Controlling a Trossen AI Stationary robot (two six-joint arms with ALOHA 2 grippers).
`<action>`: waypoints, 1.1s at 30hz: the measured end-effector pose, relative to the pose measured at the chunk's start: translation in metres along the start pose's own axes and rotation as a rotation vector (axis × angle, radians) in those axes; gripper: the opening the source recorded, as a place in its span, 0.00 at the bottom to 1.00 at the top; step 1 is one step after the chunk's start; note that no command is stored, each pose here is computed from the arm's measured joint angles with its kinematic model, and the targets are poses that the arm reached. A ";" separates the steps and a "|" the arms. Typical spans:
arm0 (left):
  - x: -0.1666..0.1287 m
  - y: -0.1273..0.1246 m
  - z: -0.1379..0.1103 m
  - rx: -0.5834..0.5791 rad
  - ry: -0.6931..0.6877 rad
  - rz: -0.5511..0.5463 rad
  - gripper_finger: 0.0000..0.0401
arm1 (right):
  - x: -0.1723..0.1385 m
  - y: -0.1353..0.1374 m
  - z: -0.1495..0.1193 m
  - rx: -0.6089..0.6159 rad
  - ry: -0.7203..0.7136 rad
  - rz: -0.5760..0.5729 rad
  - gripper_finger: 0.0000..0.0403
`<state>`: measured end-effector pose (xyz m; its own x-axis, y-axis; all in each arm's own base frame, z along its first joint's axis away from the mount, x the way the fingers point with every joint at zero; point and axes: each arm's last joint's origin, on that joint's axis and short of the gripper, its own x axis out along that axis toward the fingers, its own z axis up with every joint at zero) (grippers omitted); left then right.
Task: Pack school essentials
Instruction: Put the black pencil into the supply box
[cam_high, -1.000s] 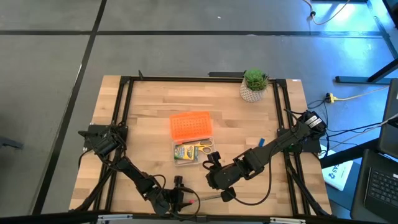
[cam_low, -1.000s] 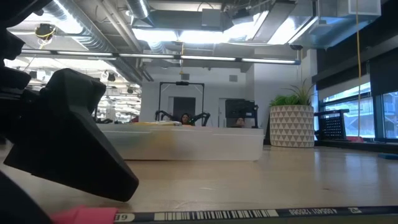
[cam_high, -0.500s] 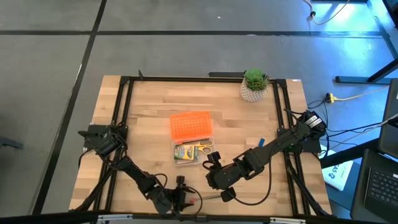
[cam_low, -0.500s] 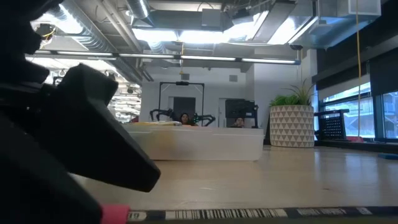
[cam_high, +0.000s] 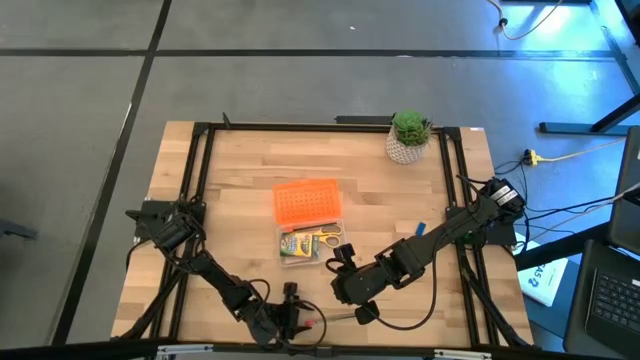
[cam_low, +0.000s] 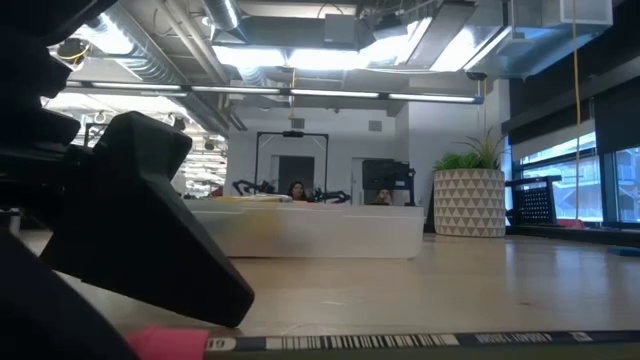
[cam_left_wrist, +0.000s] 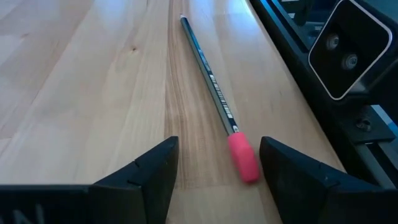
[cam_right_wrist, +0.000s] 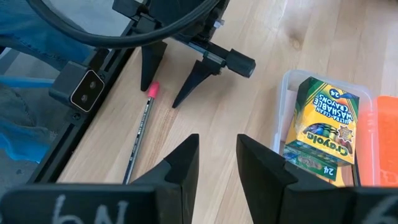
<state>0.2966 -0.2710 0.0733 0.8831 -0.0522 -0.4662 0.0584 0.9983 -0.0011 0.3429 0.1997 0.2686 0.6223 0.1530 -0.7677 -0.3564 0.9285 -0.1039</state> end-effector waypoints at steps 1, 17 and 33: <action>0.000 0.000 0.000 0.000 0.001 0.001 0.55 | 0.000 0.000 0.000 0.000 0.000 0.000 0.27; 0.001 0.001 -0.002 0.003 0.017 0.008 0.38 | 0.000 0.000 0.000 0.000 -0.001 0.000 0.27; 0.001 0.004 -0.003 -0.013 0.015 0.050 0.14 | 0.000 0.000 0.000 0.000 -0.001 0.000 0.27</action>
<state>0.2963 -0.2672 0.0702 0.8778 -0.0017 -0.4791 0.0081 0.9999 0.0113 0.3430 0.1997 0.2688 0.6229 0.1534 -0.7671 -0.3563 0.9286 -0.1037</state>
